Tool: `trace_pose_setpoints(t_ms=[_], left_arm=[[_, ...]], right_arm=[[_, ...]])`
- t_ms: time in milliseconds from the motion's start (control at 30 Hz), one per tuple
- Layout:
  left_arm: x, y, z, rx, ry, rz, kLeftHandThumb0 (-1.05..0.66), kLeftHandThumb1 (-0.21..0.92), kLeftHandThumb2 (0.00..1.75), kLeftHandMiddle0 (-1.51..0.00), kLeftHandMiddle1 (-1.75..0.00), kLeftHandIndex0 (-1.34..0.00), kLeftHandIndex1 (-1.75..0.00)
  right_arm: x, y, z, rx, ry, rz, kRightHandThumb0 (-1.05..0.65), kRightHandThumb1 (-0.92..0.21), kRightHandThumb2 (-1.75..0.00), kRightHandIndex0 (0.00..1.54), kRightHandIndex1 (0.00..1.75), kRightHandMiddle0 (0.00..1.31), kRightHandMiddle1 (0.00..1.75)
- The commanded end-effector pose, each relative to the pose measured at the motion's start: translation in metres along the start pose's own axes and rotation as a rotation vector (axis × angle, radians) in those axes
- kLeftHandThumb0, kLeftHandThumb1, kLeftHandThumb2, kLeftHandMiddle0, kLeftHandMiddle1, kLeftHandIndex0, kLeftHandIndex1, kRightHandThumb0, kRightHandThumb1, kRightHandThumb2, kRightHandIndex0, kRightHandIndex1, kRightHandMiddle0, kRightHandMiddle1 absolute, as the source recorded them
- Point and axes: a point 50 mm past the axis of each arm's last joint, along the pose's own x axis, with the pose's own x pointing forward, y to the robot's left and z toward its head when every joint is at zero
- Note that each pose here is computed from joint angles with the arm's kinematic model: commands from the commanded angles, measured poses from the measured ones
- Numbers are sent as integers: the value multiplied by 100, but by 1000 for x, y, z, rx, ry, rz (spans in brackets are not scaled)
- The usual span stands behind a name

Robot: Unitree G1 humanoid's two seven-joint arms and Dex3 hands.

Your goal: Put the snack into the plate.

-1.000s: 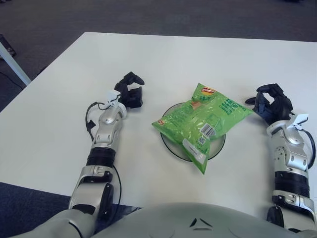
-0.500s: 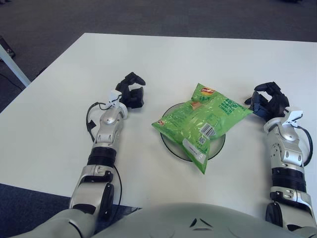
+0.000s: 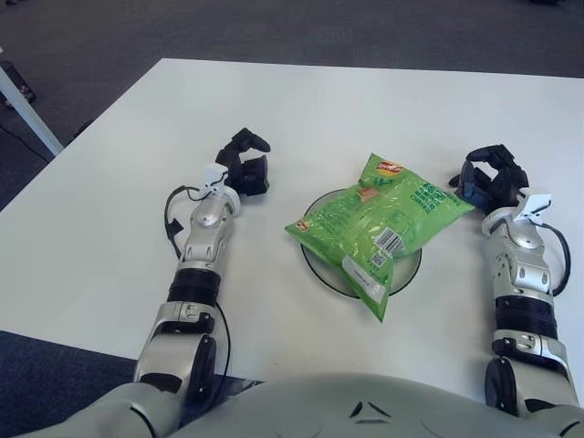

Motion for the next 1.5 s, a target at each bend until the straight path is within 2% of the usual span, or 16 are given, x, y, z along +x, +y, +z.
trace_pose_setpoints(t_ms=[0,333,700,1333,1467], left_arm=[[-22,-1,-33,-36,120,38,-47,34,128,-119,-175,-59,-175],[-22,2,-35,-46,123,32,-47,34,129,-118,-175,-59,-175],[-21,7,-35,-38,135,31,-46,37,125,-119,-175,-57,-175],[-17,13,-37,-24,140,34,-47,35,128,-123,-175,-59,-175],[-15,14,-36,-18,133,42,-47,34,129,-123,-175,-59,-175]], right_arm=[[-12,1,-36,16,162,-31,0,-47,-111,59,161,25,175],[-11,4,-43,26,174,-55,0,-51,-110,52,171,21,175],[-10,7,-44,45,178,-61,0,-52,-109,50,173,20,175],[-11,15,-52,98,175,-49,0,-54,-107,49,172,19,175],[-10,18,-52,116,175,-34,0,-50,-110,52,170,22,175]])
